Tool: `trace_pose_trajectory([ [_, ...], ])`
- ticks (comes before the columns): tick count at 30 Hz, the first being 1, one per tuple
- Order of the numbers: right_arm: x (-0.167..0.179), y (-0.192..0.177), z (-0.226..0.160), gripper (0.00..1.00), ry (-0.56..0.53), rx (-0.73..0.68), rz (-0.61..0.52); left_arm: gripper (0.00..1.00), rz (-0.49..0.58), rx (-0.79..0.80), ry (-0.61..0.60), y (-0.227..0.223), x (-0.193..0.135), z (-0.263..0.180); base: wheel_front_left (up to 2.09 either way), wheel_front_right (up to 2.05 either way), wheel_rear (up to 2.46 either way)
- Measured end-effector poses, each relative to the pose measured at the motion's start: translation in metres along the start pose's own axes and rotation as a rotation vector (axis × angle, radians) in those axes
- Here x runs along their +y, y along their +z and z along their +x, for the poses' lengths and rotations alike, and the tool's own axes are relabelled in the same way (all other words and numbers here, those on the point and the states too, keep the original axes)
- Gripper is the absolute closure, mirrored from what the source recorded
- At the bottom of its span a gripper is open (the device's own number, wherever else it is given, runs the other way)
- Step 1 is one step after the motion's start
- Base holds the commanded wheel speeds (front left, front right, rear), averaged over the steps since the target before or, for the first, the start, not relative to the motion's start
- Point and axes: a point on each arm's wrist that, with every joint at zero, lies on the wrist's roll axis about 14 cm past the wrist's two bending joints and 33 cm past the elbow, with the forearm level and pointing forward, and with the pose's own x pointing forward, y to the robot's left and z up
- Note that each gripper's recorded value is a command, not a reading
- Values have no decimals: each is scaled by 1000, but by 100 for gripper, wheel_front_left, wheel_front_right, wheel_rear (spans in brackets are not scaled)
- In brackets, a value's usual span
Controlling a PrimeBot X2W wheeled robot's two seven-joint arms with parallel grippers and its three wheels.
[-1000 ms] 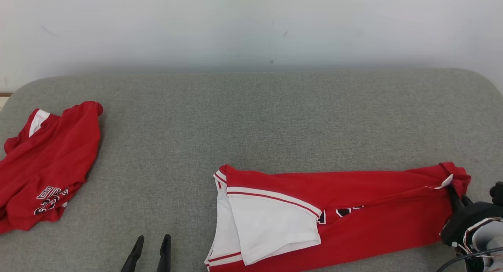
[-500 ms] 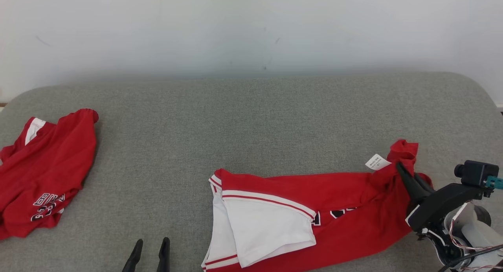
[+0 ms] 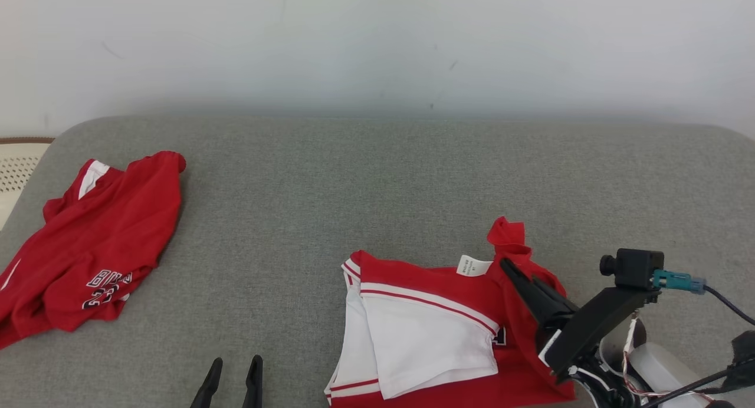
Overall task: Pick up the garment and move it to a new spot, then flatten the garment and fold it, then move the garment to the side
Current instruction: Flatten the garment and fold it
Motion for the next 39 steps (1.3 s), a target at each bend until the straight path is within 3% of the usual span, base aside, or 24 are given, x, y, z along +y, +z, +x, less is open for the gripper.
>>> trace_pose_trajectory([
  [13,52,-37,47,100,139,108,-29,0,-14,-3,28,2,4,-10,0,0,0],
  [28,68,-71,84,100,130,153,-52,0,-22,1,49,1,7,-20,0,0,0],
  [29,69,-73,85,54,132,158,-56,0,-22,0,52,2,7,-21,0,0,0],
  [31,71,-71,88,0,137,146,-63,0,-22,-1,56,2,8,-22,0,0,0],
  [39,87,-47,83,0,192,44,-31,0,-22,-4,57,3,9,-21,0,0,0],
])
